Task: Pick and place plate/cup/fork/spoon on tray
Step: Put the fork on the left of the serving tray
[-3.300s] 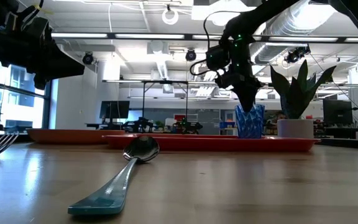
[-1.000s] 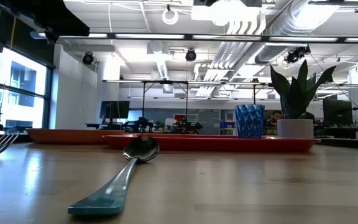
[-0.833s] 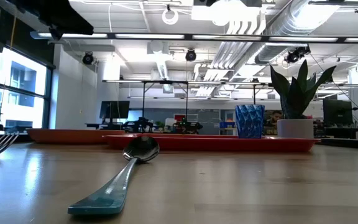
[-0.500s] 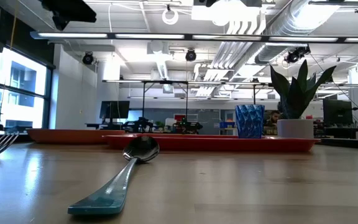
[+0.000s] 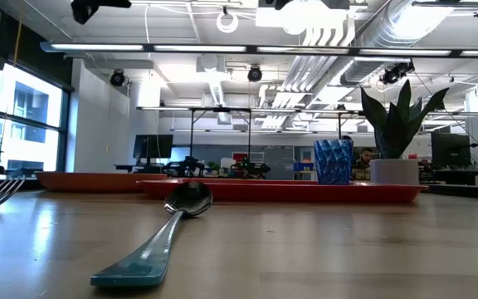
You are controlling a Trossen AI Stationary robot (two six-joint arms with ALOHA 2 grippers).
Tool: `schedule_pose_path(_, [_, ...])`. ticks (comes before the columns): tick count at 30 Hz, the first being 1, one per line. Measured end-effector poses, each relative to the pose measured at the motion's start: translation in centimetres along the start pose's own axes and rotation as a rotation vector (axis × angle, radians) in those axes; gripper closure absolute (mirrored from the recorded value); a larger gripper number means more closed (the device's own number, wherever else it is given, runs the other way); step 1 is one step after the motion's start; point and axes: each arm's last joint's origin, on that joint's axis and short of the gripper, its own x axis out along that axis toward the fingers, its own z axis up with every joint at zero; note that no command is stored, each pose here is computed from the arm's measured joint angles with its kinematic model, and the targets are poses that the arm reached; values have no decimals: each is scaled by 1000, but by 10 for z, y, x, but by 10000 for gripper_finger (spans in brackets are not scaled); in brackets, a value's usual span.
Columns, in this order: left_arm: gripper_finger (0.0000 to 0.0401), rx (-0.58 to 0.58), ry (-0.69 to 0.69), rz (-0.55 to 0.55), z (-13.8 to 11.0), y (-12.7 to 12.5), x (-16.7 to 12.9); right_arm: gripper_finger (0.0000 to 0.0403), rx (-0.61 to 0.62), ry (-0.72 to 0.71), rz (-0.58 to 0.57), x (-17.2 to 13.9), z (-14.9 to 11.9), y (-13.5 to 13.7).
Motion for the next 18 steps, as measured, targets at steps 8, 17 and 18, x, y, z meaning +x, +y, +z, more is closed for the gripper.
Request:
schedule_pose_path(8, [339, -53, -4, 102, -2, 4, 0, 329, -17, 42, 29, 0, -1, 1])
schedule_pose_path(17, [338, -152, 90, 296, -13, 9, 11, 329, -89, 50, 38, 0, -2, 1])
schedule_pose_path(18, [338, -190, 104, 317, -15, 10, 13, 329, -100, 50, 39, 0, -1, 1])
